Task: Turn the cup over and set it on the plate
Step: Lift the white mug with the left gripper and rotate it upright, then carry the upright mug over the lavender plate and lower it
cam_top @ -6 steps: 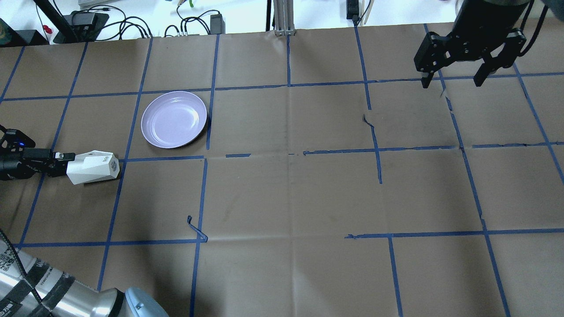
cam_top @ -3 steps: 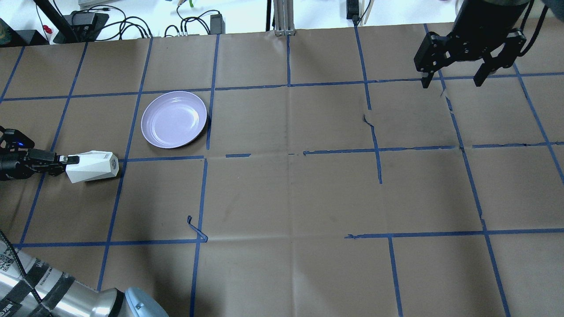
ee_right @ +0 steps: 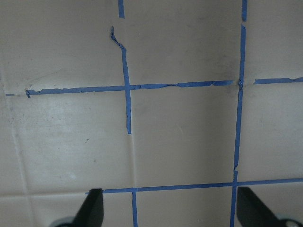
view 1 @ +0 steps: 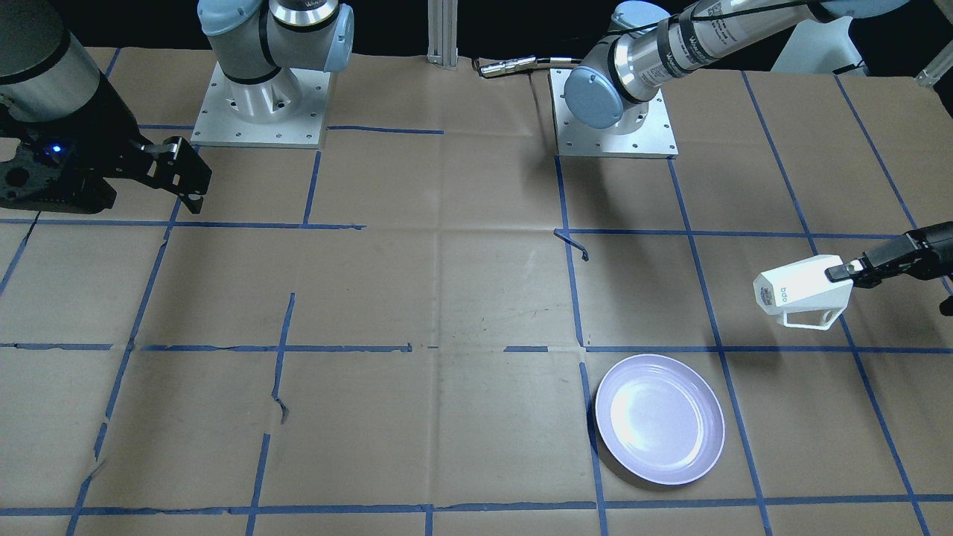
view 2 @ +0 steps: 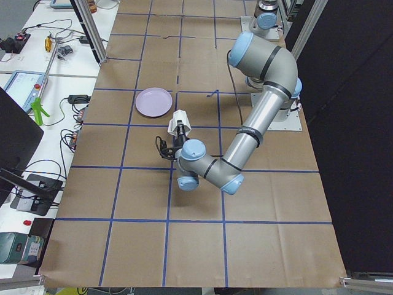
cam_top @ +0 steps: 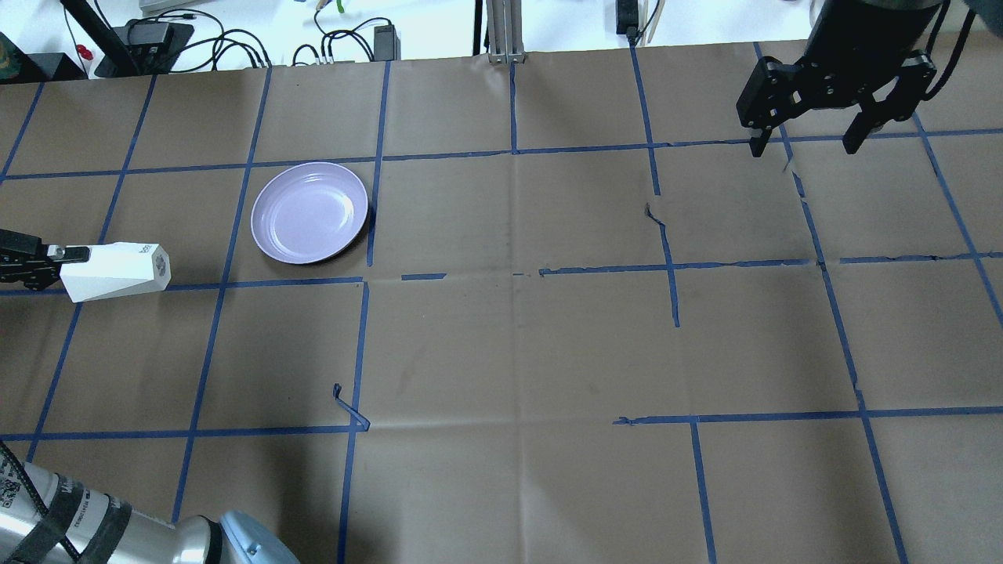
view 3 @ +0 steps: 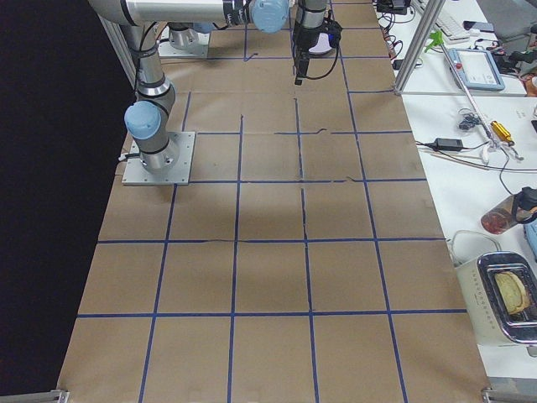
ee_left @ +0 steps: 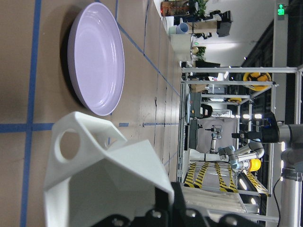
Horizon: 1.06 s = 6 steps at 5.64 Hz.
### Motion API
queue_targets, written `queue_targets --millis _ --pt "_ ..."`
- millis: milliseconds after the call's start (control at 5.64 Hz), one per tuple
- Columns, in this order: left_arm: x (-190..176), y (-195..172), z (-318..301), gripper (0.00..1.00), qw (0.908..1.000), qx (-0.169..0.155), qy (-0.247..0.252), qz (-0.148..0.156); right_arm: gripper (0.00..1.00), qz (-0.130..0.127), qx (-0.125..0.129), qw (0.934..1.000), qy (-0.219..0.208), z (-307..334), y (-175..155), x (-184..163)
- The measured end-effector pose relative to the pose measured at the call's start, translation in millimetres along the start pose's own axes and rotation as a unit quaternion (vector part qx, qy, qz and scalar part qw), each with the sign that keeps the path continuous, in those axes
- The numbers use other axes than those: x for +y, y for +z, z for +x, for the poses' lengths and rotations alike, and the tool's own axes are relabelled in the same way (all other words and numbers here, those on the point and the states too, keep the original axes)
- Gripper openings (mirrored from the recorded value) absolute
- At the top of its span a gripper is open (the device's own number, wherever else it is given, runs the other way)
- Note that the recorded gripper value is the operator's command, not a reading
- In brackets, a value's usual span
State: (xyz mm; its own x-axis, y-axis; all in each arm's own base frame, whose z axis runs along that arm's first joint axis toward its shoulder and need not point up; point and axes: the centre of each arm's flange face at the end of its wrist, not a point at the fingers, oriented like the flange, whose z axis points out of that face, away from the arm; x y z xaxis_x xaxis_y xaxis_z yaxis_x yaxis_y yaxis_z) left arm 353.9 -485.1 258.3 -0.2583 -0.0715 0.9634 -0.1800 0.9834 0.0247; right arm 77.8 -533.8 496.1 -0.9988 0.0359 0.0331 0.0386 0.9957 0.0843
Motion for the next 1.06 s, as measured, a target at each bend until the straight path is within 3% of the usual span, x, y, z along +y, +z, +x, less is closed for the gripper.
queue_targets --millis 355,532,710,887,1065 --pt "14.1 -4.9 83.7 0.00 0.9982 -0.053 -0.022 0.016 1.00 0.000 0.000 1.0000 0.000 0.0 0.0 0.0" --pt "13.5 1.0 125.3 0.00 0.9940 -0.102 -0.027 0.027 1.00 0.000 0.000 1.0000 0.000 0.0 0.0 0.0" --pt "0.6 24.5 171.1 0.00 0.9820 -0.184 -0.027 0.032 1.00 0.000 0.000 1.0000 0.000 0.0 0.0 0.0" --pt "-23.5 73.4 215.6 0.00 0.9560 -0.291 -0.026 0.029 1.00 0.000 0.000 1.0000 0.000 0.1 0.0 0.0" --pt "-43.5 134.5 250.9 0.00 0.9235 -0.382 -0.015 0.029 1.00 0.000 0.000 1.0000 0.000 0.0 -0.1 0.0"
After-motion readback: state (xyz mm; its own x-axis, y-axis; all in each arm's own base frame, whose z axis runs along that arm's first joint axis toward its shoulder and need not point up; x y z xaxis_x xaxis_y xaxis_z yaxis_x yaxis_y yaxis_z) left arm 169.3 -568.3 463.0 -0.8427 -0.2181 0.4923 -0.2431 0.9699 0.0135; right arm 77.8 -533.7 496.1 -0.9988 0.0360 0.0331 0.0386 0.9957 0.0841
